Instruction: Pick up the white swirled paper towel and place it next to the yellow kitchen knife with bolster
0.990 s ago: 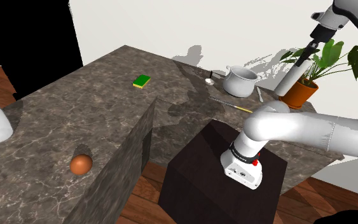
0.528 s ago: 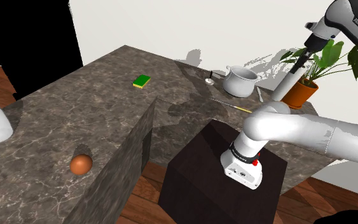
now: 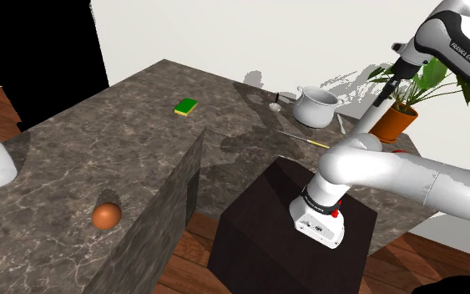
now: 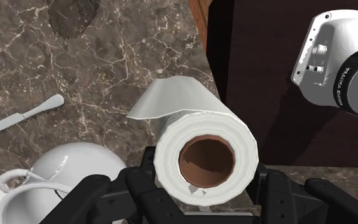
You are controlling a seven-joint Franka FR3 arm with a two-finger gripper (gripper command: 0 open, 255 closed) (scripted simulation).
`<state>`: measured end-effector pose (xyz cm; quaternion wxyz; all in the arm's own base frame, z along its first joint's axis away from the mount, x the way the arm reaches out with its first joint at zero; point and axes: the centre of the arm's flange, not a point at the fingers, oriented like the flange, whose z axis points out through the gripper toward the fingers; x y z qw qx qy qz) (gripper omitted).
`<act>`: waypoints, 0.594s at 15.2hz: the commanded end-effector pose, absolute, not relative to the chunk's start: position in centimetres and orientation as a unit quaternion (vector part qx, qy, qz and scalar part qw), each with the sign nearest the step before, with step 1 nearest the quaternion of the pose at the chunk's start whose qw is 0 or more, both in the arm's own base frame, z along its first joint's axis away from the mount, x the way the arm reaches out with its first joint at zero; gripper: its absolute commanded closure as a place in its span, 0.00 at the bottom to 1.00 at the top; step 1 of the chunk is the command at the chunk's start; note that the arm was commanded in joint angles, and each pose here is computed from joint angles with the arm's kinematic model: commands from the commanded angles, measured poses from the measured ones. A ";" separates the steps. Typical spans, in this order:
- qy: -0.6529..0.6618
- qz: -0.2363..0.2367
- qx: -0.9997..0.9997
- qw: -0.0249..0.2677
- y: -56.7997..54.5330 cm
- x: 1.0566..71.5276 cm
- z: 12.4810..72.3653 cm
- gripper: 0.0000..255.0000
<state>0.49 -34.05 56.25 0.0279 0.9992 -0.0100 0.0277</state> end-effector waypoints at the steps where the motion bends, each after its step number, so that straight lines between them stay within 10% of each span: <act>1: -0.010 0.028 0.999 0.028 -34.0 0.5 55.3 1.00; 9: -0.010 0.028 0.999 0.028 -34.0 0.5 51.1 1.00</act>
